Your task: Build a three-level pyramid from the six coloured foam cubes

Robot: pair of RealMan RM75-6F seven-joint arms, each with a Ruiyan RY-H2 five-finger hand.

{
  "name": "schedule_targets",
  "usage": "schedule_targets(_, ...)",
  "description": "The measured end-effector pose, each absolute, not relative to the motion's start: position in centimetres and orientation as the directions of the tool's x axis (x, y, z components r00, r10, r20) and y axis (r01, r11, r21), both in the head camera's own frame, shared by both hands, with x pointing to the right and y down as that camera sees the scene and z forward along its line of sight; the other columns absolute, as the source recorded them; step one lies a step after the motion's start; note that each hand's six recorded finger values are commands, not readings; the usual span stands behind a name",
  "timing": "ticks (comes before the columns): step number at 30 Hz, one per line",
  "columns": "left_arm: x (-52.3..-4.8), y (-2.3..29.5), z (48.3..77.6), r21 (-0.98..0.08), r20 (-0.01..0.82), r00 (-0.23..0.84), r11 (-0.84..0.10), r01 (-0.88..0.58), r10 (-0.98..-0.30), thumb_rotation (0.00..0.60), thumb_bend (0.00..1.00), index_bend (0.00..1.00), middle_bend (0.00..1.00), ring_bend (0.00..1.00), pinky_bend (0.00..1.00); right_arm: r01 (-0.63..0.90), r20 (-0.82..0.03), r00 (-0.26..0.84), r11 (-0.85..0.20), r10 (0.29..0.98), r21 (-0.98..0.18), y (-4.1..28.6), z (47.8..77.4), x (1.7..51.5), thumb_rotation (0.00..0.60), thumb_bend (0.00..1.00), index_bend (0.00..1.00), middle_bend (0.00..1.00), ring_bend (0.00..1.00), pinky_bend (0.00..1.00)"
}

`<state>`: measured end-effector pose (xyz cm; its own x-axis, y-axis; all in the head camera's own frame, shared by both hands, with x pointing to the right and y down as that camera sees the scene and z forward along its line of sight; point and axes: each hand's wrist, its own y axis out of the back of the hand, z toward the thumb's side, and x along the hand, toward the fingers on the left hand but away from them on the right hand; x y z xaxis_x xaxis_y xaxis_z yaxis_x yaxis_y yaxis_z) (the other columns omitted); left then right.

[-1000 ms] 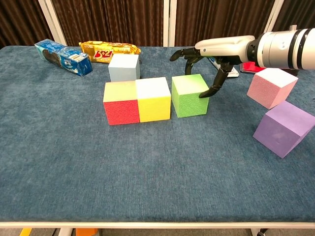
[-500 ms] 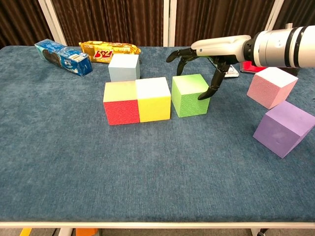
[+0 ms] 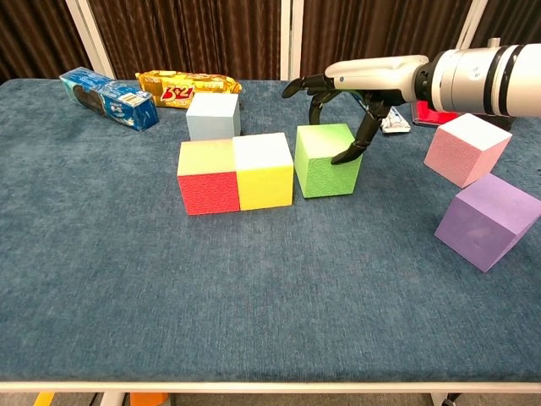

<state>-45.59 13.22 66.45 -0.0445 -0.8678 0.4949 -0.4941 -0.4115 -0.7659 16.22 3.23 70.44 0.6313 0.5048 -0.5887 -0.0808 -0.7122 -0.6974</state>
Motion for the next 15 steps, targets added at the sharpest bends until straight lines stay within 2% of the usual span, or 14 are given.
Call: schedule_targets(15,-45.78,13.11,66.53,-0.765,0.503,-0.049,-0.418,-0.491,-0.863,0.600,0.09,0.08,0.09,0.01,0.13,-0.068,-0.583,0.640,-0.719,0.500,-0.692,3.40,70.52,15.88,0.600,0.15,0.00,0.41,0.00,0.00)
